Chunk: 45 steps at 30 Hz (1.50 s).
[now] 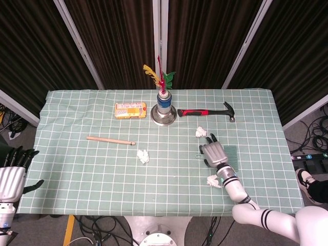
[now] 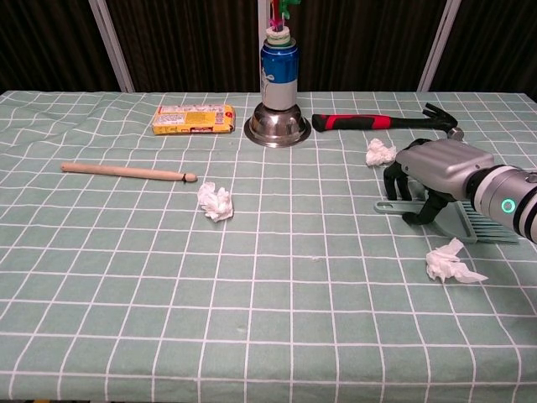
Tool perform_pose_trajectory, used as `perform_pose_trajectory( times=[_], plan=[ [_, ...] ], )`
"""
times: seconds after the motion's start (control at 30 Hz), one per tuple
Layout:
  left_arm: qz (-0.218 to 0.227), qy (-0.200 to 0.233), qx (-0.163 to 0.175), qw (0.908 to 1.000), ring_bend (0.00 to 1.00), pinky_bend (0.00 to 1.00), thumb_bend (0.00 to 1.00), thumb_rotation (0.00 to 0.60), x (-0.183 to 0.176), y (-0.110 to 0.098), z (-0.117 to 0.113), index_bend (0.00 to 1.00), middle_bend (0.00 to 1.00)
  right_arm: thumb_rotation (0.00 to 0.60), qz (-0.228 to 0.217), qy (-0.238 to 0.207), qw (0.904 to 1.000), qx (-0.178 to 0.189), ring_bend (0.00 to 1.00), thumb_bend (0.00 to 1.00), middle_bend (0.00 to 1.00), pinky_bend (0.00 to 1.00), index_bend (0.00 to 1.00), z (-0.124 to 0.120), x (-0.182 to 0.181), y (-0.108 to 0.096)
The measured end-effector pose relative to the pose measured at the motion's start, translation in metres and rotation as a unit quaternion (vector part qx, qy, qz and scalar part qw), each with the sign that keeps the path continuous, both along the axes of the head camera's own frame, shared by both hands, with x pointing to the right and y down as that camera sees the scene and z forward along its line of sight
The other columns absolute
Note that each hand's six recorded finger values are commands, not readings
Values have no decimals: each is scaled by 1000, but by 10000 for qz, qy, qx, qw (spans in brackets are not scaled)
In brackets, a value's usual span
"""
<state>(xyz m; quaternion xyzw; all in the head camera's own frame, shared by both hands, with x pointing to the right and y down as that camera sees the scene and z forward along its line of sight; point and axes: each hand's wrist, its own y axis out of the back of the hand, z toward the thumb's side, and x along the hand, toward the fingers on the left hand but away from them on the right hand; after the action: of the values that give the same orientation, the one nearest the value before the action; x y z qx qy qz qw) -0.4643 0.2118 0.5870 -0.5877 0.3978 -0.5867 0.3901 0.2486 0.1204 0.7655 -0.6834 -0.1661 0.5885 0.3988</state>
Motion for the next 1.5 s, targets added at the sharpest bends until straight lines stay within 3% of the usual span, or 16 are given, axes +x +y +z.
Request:
perform_pose_trajectory(
  times=[0.23,0.47,0.67,0.97,1.13,1.33,1.5],
  plan=[
    [-10,-2,25,10000,42,51,0,600,0,0,-2,185,163,600,103,-419,9983,380,251,327,621,141,632,-33,5,-22],
    [15,-39,55,10000,42,51,0,600,3,-1,-5,185,163,600,303,-1275,9903,468,253,354,620,165,637,-64,8,-56],
    [-19,-125,78,9999,42,51,0,600,5,-2,-11,185,163,600,406,-2066,9772,270,253,446,623,187,648,-65,3,-89],
    [-37,-279,90,9996,42,51,0,600,10,-3,-21,185,163,600,331,-2390,9703,202,253,548,623,204,648,-43,4,-140],
    [-47,-330,82,9994,42,51,0,600,13,-3,-24,185,162,600,257,-2488,9682,-27,253,576,623,217,648,-24,-12,-142],
    [-73,-376,43,9993,42,51,0,600,13,-3,-25,185,162,600,175,-2643,9632,-451,253,598,623,225,649,-3,-35,-128],
    [-68,-365,0,9993,42,51,0,600,14,-4,-24,185,162,600,253,-2987,9512,-726,253,604,624,228,649,1,-50,-119]
  ],
)
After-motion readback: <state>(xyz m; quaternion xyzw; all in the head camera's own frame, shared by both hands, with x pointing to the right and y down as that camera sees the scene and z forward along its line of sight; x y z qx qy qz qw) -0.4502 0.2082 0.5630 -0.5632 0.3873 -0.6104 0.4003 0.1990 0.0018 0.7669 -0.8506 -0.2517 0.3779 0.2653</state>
